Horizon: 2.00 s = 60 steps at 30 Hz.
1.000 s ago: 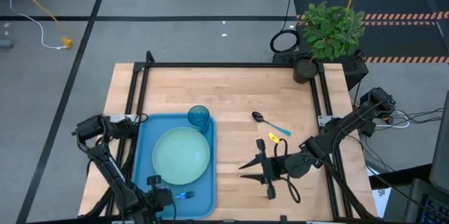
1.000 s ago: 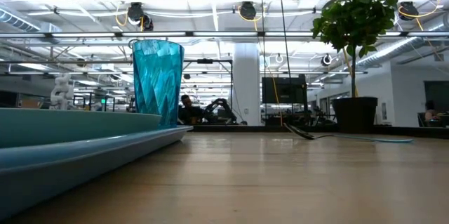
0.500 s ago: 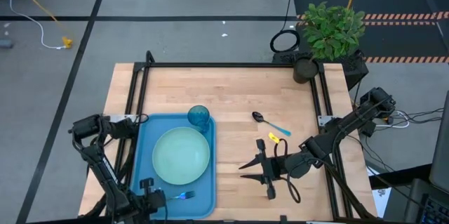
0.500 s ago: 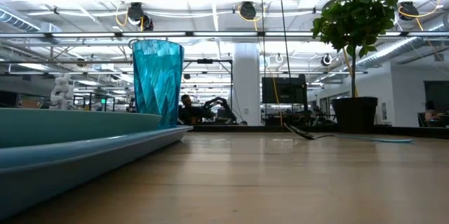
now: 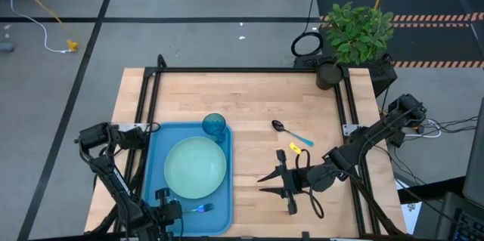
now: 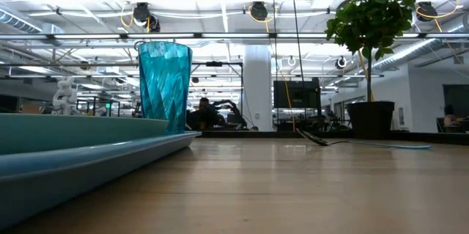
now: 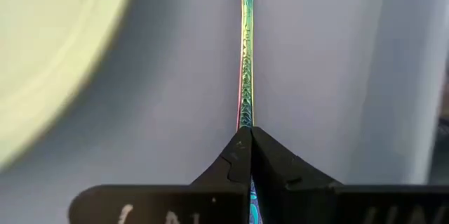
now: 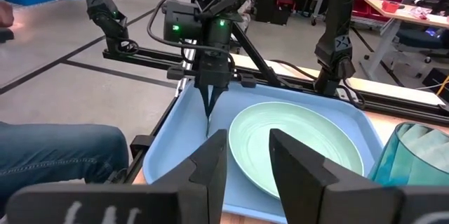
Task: Pick and place plate/cup/fork/spoon on tray
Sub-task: Put the blue fork on the blue tray to the bottom of the green plate
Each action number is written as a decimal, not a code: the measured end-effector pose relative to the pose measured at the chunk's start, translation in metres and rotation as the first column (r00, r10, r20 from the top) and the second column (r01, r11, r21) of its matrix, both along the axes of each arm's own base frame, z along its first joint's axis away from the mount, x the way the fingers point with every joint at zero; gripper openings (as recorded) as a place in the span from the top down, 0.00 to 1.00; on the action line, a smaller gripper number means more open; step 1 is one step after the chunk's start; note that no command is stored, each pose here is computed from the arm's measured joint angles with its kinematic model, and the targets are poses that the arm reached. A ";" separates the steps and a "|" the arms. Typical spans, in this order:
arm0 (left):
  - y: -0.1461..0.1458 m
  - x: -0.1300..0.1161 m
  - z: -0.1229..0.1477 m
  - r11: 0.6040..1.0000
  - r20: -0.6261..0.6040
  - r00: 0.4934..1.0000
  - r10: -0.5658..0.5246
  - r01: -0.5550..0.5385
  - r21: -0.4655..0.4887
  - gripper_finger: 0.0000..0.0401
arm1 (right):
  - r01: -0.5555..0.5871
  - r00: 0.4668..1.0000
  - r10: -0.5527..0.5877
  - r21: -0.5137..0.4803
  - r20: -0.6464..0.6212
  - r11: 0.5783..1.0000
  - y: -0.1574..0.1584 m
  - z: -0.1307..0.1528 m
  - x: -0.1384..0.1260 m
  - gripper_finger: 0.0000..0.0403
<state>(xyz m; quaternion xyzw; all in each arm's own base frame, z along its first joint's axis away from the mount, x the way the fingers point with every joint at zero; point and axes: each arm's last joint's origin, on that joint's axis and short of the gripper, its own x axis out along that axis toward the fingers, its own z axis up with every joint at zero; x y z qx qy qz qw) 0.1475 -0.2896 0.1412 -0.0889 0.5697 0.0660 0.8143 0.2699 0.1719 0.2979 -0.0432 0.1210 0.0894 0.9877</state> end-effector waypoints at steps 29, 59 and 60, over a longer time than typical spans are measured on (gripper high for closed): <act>0.008 -0.013 0.026 0.995 0.006 0.997 -0.072 0.072 -0.063 0.98 | -0.004 1.000 0.004 -0.004 -0.008 1.000 0.000 -0.001 0.000 0.75; 0.030 -0.028 -0.006 0.999 -0.021 1.000 -0.021 0.021 0.024 0.98 | -0.005 1.000 0.005 -0.014 -0.011 1.000 0.000 -0.001 0.000 0.75; 0.030 -0.028 -0.007 0.999 -0.015 1.000 -0.027 0.027 0.032 0.98 | -0.005 1.000 0.005 -0.014 -0.011 1.000 0.000 -0.001 0.000 0.75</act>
